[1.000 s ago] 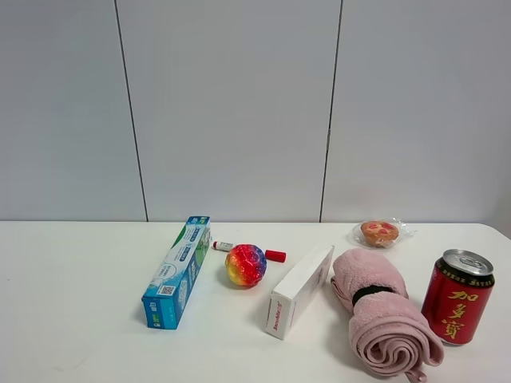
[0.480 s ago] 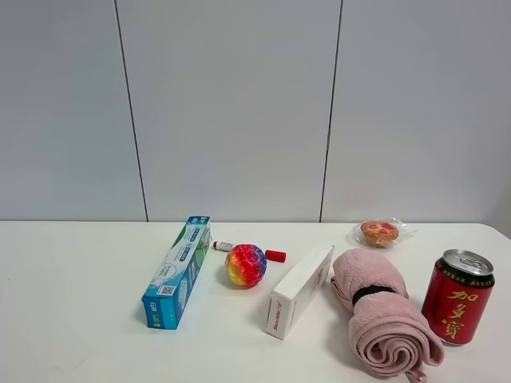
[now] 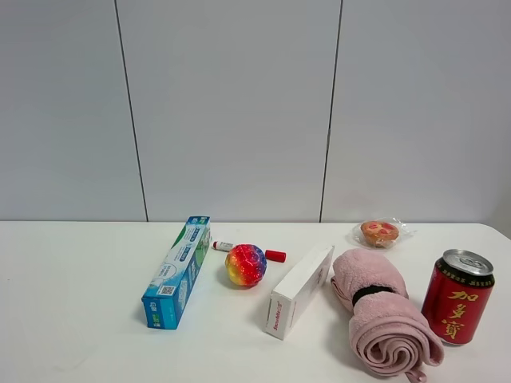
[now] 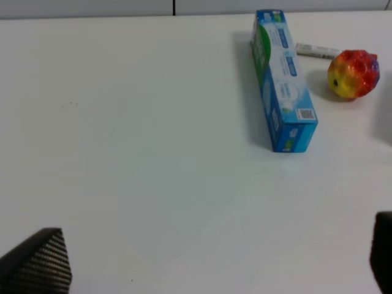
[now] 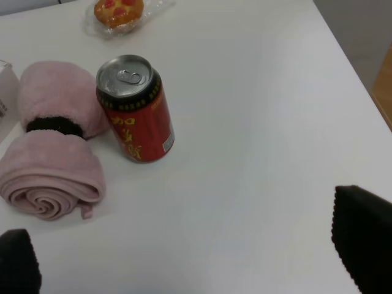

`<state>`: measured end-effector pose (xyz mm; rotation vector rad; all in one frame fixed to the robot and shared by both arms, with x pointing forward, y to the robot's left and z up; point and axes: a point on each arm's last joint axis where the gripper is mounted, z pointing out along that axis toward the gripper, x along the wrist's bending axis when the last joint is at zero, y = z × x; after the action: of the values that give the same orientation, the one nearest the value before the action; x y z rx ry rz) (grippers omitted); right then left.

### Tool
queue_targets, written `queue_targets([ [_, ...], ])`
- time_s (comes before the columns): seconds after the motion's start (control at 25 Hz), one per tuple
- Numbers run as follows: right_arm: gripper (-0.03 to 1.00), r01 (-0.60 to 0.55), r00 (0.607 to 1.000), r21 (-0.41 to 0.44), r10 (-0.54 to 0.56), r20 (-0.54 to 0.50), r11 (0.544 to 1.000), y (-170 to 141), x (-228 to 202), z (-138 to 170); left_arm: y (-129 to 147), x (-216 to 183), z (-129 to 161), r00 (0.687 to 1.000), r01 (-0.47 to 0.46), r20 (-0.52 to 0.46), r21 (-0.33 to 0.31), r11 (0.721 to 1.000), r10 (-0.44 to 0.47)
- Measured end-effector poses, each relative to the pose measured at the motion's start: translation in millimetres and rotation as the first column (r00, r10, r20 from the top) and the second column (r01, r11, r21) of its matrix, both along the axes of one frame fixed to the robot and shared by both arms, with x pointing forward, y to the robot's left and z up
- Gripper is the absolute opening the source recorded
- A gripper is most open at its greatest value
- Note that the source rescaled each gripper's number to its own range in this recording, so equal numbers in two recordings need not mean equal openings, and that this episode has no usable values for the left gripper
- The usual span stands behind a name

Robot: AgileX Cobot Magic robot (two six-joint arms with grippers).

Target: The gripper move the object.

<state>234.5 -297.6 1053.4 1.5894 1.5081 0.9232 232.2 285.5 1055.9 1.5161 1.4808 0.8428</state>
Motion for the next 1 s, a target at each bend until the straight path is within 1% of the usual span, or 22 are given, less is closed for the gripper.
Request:
queue_targets([
  [1.0, 1.0, 0.0, 1.0, 0.0, 0.0, 0.001, 1.0, 0.0, 0.0, 0.1, 0.0, 0.0, 0.0, 1.0, 0.0, 0.0, 0.0, 1.0, 0.0],
])
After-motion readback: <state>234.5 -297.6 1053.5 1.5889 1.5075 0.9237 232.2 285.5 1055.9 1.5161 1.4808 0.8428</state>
